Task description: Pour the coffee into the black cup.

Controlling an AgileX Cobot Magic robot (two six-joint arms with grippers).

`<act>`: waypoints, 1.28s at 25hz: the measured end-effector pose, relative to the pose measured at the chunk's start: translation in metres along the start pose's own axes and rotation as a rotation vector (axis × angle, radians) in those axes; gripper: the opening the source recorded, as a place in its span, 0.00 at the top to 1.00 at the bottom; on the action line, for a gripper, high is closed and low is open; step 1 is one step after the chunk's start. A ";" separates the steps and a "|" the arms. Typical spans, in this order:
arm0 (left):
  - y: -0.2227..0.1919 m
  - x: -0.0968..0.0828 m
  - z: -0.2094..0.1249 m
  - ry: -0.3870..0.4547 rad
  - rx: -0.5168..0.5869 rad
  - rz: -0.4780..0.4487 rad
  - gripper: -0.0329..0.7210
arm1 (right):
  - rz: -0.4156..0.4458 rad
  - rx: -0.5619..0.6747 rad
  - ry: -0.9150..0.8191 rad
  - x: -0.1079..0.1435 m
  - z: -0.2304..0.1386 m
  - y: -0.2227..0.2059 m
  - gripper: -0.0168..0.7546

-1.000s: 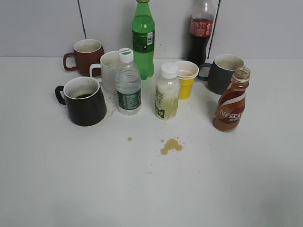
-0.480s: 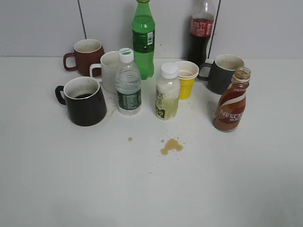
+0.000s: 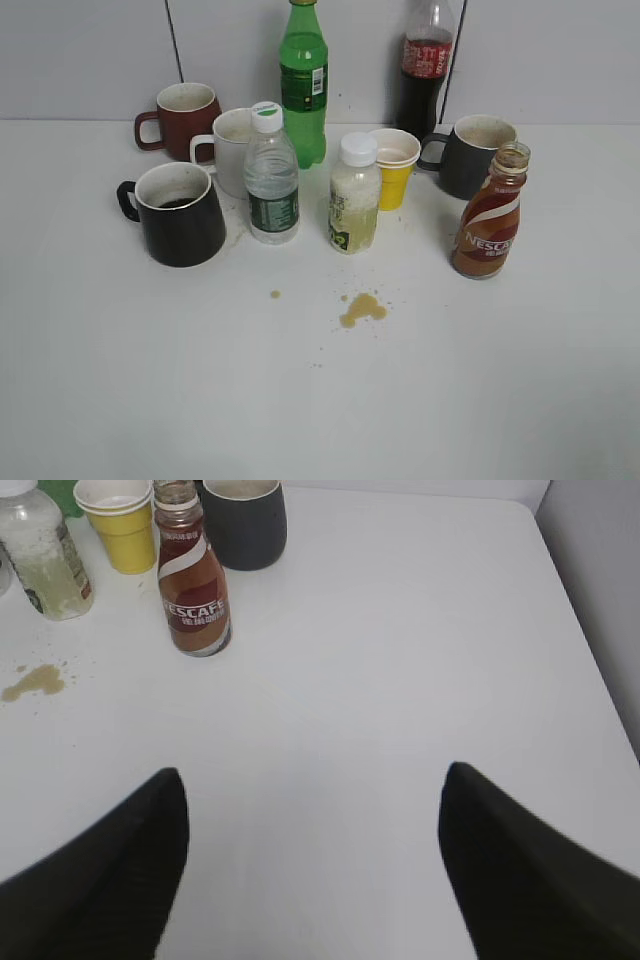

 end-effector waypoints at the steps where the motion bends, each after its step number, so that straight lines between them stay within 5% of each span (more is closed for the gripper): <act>1: 0.000 0.000 0.000 0.000 0.000 0.000 0.64 | 0.008 -0.001 -0.005 0.001 0.000 0.000 0.23; 32: 0.000 0.000 0.000 0.000 0.000 0.000 0.64 | 0.008 0.004 -0.005 0.001 -0.001 -0.001 0.24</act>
Point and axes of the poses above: a point on each arm's last joint axis where the gripper is mounted, y pointing back along that axis away from the gripper, x along the wrist's bending axis when the last joint is at zero, z = x × y, the point moved 4 cm from there along -y, pointing out along that axis toward the gripper, and after that the axes turned 5 degrees about y, right-handed, at the moved point
